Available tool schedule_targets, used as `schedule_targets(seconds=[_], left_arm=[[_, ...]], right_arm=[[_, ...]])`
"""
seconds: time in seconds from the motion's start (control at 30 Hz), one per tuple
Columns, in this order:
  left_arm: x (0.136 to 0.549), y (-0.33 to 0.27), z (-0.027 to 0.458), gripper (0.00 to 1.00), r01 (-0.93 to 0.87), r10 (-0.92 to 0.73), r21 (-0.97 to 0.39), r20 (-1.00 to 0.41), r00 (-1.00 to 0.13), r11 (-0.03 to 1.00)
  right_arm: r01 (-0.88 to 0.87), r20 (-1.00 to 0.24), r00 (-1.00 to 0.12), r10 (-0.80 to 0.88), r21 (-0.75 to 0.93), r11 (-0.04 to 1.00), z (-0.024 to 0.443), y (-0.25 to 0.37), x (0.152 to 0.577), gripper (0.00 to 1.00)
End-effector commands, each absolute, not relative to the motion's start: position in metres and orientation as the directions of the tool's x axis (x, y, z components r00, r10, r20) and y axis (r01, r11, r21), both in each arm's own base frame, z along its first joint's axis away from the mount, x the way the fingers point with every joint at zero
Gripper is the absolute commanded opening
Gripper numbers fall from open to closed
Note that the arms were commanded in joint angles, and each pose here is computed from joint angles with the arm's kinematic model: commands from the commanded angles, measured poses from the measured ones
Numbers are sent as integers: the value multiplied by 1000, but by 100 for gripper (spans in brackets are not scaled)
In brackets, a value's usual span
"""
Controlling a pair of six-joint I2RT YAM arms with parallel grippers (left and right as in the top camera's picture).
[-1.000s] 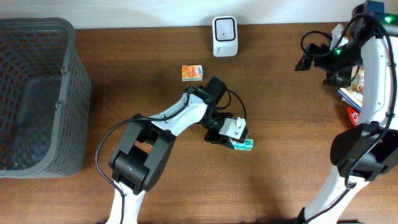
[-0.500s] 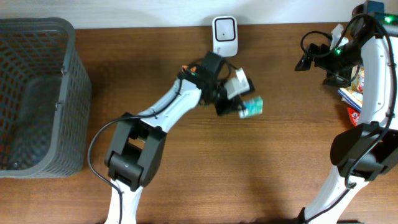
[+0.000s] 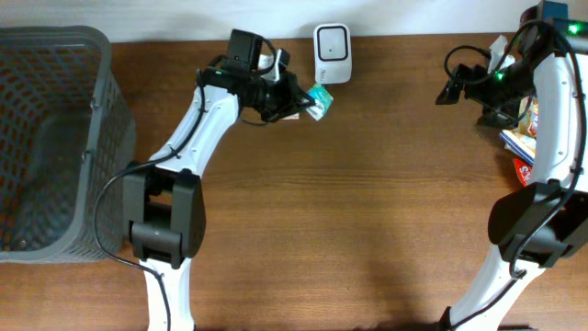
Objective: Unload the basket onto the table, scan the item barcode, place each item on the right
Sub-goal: 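Lift the green pack up to the scanner face, then bring the right gripper to the green pack and take it from the left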
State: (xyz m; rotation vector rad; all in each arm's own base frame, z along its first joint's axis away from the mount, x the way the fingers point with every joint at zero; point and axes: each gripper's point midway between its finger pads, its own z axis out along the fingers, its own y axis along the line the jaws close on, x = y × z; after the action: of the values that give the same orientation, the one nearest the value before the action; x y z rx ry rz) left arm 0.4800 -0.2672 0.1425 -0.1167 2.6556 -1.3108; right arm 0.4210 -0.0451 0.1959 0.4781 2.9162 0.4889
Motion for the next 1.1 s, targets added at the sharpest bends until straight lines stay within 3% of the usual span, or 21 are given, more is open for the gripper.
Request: schedule_targets(seconds=[0.0,0.1,0.23,0.4,0.73,0.83,0.87,0.97,1.07], left_arm=[[482,-266,149,0,-69,-190,-819,-49,-981,569],[477,-271,154,0,-110,-190,-840,9,-982,531],[476,-271,156,0,-296,-284,-827,173,-943,479],[468,-275,170,0,-388,-251,-836,309,-917,387],[469,-269,172,0,-402,-254,-836,325,-911,374],[464,-272,177,0,-456,-239,-822,393,-888,341],[464,-273,178,0,-482,-246,-812,419,-874,330],[464,-273,178,0,-555,-271,-773,487,-830,308],[464,-272,178,0,-637,-301,-720,564,-769,276]], right_arm=[[285,-91,-939,330,327,901,195,-47,420,98],[285,-91,-939,330,327,901,195,-47,420,98],[285,-91,-939,330,327,901,195,-47,420,98],[285,-91,-939,330,327,901,195,-47,420,98],[276,-146,-930,339,332,902,197,-50,433,98],[277,-143,-930,339,336,900,197,-50,433,98],[233,-166,-934,317,390,891,202,-40,439,98],[-148,-341,-940,-30,324,935,205,-18,455,97],[-416,-398,-873,-282,304,857,198,24,451,84]])
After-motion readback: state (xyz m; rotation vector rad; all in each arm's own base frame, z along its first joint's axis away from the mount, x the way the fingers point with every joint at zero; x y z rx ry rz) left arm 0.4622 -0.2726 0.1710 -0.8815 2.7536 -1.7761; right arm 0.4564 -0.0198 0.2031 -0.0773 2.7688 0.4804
